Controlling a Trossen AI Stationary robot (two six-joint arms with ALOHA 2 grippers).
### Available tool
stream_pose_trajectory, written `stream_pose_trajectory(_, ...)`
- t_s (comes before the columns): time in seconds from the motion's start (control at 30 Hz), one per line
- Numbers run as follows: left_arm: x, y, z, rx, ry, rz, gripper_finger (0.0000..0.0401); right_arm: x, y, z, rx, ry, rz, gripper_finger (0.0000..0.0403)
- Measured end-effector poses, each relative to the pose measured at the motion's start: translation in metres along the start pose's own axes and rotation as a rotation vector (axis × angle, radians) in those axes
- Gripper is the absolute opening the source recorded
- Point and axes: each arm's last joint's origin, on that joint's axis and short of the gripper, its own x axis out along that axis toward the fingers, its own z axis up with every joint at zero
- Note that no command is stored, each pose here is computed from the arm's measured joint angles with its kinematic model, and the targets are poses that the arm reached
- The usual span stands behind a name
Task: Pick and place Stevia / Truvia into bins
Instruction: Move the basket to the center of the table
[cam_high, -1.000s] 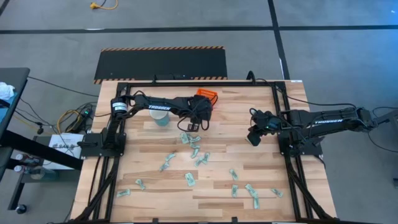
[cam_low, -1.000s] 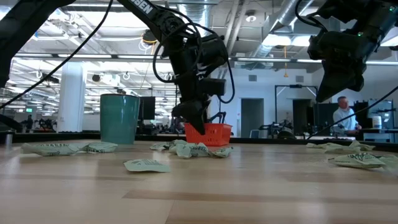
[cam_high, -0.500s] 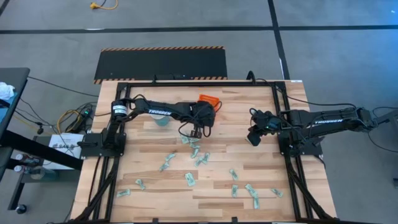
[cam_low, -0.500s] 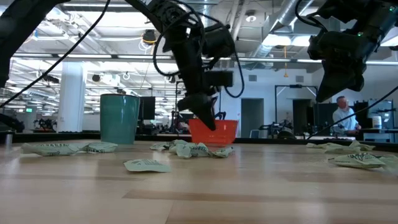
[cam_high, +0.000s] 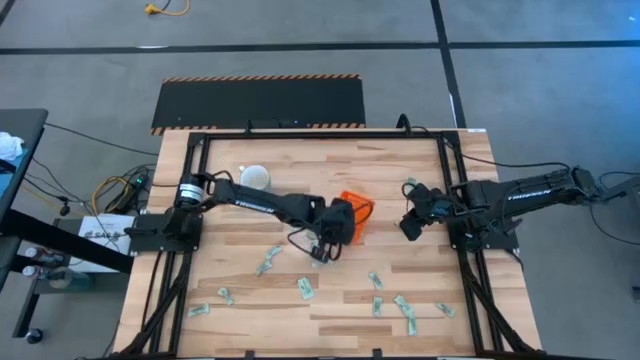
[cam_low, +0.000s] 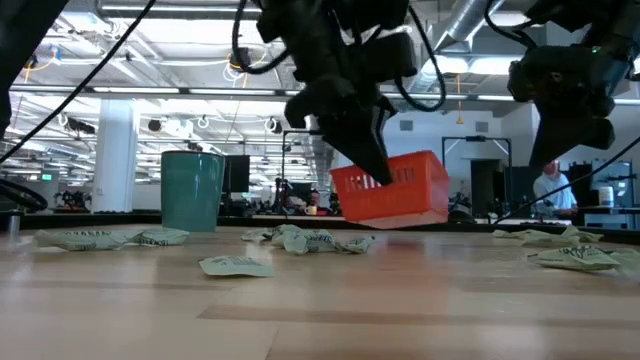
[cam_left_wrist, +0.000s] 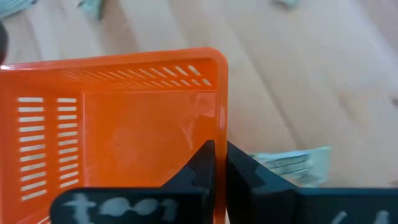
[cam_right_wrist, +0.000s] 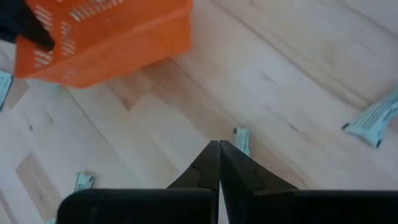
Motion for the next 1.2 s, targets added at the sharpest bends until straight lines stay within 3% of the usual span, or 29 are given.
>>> stream_pose_trajectory(0.17,0.0,-0.008,0.004,0.025,0.032,0.077,0.0004,-0.002,0.006,-0.008,0.001,-0.006,0.006,0.0)
stream_pose_trajectory(1.2,0.029,-0.015,-0.007,0.011,0.062,0.06,0.0006,0.024,0.02,-0.021,-0.055,0.099,-0.12,0.0)
